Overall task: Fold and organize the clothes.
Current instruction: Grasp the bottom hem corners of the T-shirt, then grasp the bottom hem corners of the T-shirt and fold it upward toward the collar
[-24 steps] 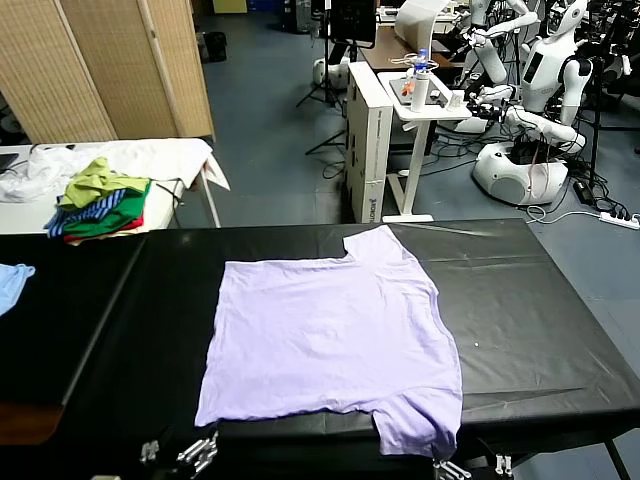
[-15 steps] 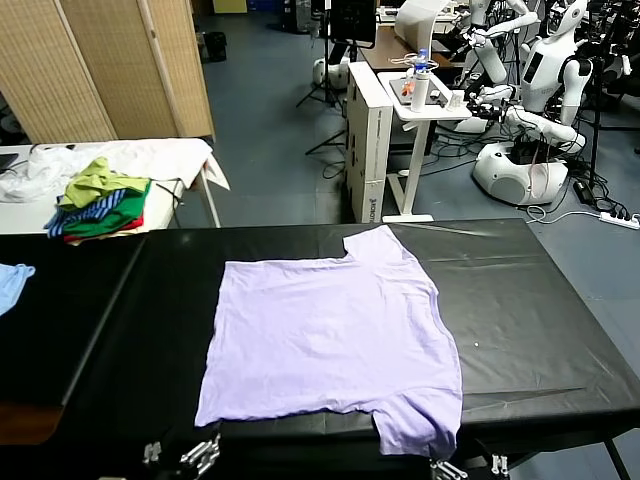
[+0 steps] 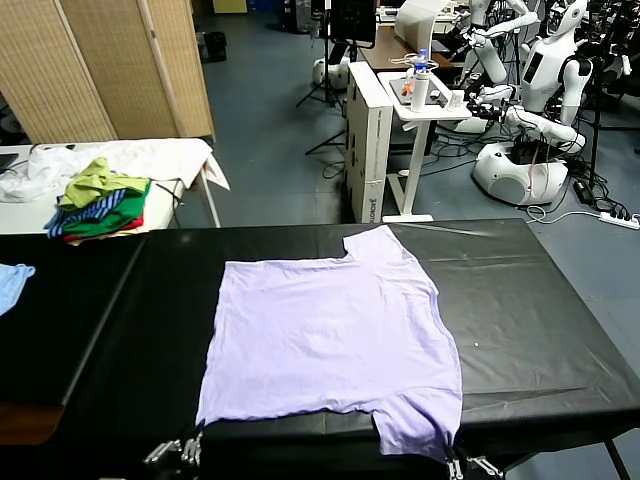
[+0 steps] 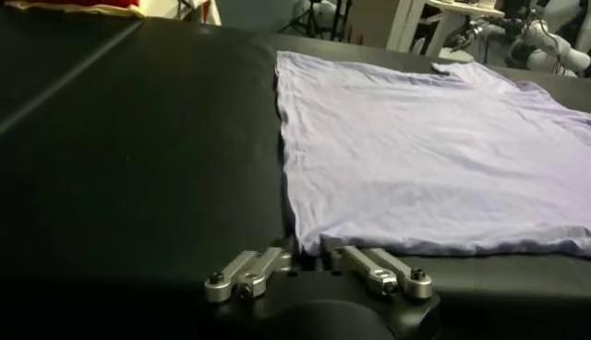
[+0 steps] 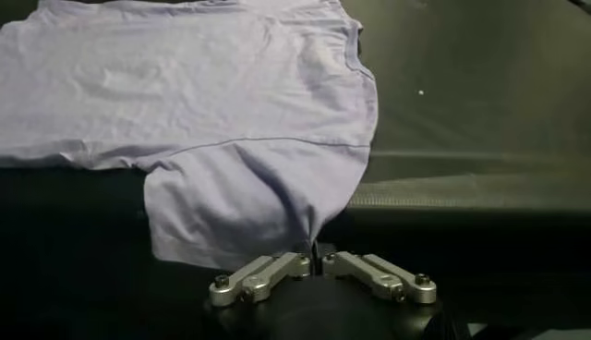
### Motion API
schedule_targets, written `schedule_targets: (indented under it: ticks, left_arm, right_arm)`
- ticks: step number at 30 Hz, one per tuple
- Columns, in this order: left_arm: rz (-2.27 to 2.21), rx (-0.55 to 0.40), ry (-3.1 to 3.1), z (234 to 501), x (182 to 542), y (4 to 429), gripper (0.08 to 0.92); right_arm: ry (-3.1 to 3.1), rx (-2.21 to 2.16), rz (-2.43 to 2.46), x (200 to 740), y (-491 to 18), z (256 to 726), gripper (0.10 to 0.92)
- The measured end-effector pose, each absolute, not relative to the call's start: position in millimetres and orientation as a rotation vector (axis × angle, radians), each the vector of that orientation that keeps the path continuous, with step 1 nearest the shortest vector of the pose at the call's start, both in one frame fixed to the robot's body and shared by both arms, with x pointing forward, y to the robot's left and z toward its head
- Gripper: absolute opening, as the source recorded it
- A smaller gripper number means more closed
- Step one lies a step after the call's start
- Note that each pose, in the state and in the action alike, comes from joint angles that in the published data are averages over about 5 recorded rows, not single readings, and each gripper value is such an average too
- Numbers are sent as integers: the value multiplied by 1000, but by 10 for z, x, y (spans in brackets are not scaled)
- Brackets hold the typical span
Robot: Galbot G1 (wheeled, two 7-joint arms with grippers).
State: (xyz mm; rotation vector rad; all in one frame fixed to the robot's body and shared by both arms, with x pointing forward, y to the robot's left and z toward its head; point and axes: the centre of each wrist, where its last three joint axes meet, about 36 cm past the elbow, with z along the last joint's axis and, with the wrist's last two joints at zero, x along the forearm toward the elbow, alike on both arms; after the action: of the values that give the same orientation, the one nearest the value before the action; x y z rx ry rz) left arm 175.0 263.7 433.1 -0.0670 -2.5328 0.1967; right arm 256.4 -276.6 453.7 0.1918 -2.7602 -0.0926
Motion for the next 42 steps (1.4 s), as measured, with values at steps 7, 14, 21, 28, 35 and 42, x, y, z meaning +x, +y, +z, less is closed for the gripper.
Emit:
schedule_targets:
  ticks: [7, 14, 21, 28, 35, 42]
  left_arm:
    - [203, -38, -2539, 4442, 1676, 2603, 144]
    - [235, -17, -2563, 4563, 1606, 2561, 144]
    - [298, 2, -2616, 4535, 1691, 2552, 144]
    - [369, 23, -2672, 4440, 1951, 2567, 144]
    - [378, 28, -2736, 4339, 2233, 2568, 144]
    - [373, 27, -2773, 4234, 2457, 2546, 144]
  right_arm:
    - [-2783, 173, -56, 2988, -2833, 4388, 140]
    - [-2804, 165, -24, 3397, -2818, 4324, 140]
    - [-2806, 171, 13, 3687, -2735, 4269, 140]
    - [-2801, 177, 17, 3828, -2700, 4177, 140]
    - [-2770, 184, 23, 3879, -2712, 4112, 140]
    - [-2754, 187, 35, 3761, -2796, 4195, 140]
